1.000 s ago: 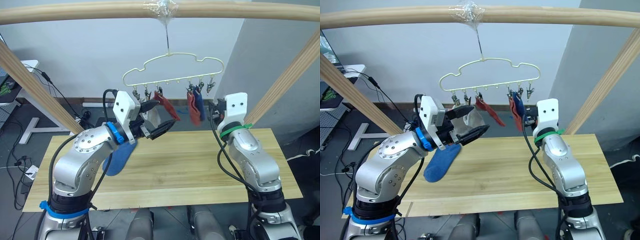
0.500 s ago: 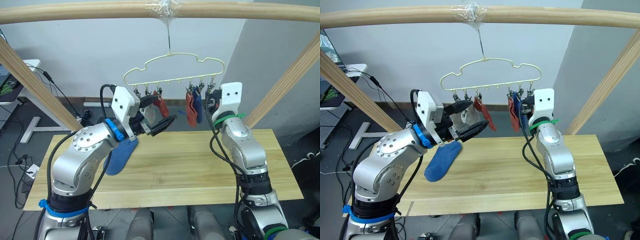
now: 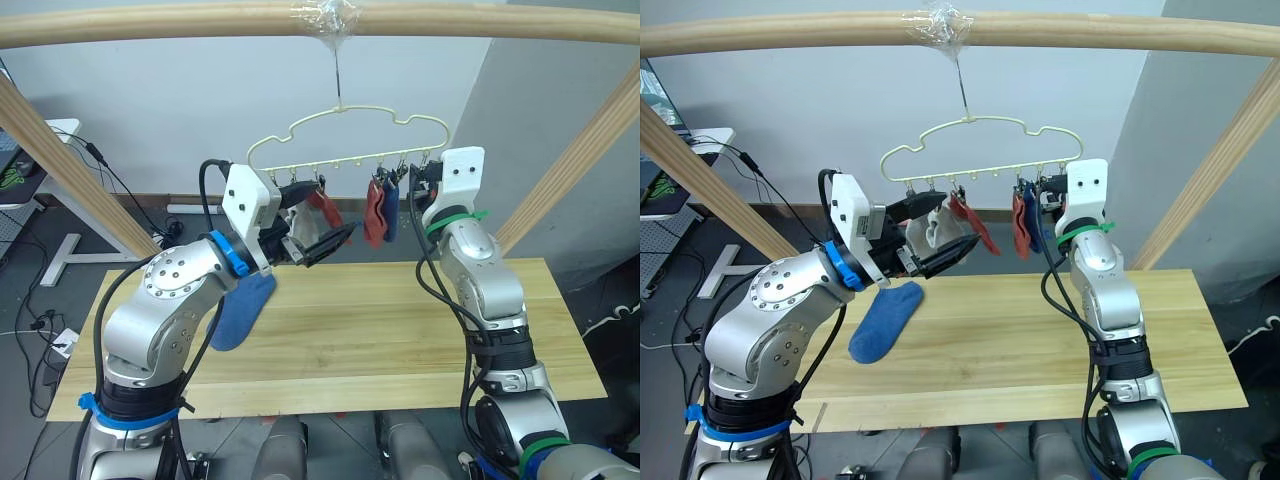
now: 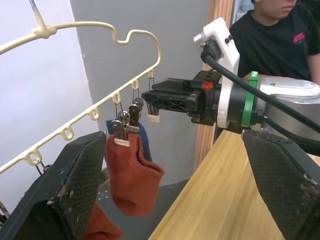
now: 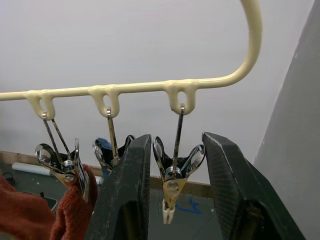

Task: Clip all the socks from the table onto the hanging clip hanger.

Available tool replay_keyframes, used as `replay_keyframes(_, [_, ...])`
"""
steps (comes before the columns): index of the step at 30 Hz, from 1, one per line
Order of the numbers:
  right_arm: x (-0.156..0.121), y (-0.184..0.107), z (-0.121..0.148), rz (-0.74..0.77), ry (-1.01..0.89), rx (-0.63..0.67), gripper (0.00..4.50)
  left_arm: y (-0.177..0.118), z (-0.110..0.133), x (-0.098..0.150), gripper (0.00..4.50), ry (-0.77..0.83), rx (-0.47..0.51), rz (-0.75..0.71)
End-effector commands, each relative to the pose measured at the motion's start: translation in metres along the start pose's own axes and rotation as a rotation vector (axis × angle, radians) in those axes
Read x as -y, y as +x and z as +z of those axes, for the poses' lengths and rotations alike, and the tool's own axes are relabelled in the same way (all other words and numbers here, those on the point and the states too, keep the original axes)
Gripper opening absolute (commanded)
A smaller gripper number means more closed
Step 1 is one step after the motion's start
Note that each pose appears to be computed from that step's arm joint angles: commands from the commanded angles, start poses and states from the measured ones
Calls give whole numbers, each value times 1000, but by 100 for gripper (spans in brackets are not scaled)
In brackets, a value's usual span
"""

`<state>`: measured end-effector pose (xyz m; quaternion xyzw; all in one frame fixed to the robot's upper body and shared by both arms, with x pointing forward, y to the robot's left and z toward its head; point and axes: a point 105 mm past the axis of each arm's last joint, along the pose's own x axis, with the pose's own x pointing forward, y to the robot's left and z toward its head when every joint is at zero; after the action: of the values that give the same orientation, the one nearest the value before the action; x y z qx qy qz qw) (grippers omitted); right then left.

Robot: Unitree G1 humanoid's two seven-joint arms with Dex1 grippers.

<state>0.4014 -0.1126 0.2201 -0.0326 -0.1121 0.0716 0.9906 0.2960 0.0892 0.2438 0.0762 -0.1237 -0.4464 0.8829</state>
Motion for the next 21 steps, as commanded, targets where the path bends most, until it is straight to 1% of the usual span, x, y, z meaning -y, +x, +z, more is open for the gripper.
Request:
replay_keyframes(1, [-1, 4, 21, 3, 0, 75, 166, 0, 14, 0, 450, 42, 48, -4])
replay_keyframes(10, [-5, 7, 21, 12, 12, 77, 166, 0, 15, 1, 450, 43, 54, 0])
replay_keyframes(21, [-3, 10, 20, 6, 9, 74, 166, 1, 18, 2, 450, 48, 67, -2])
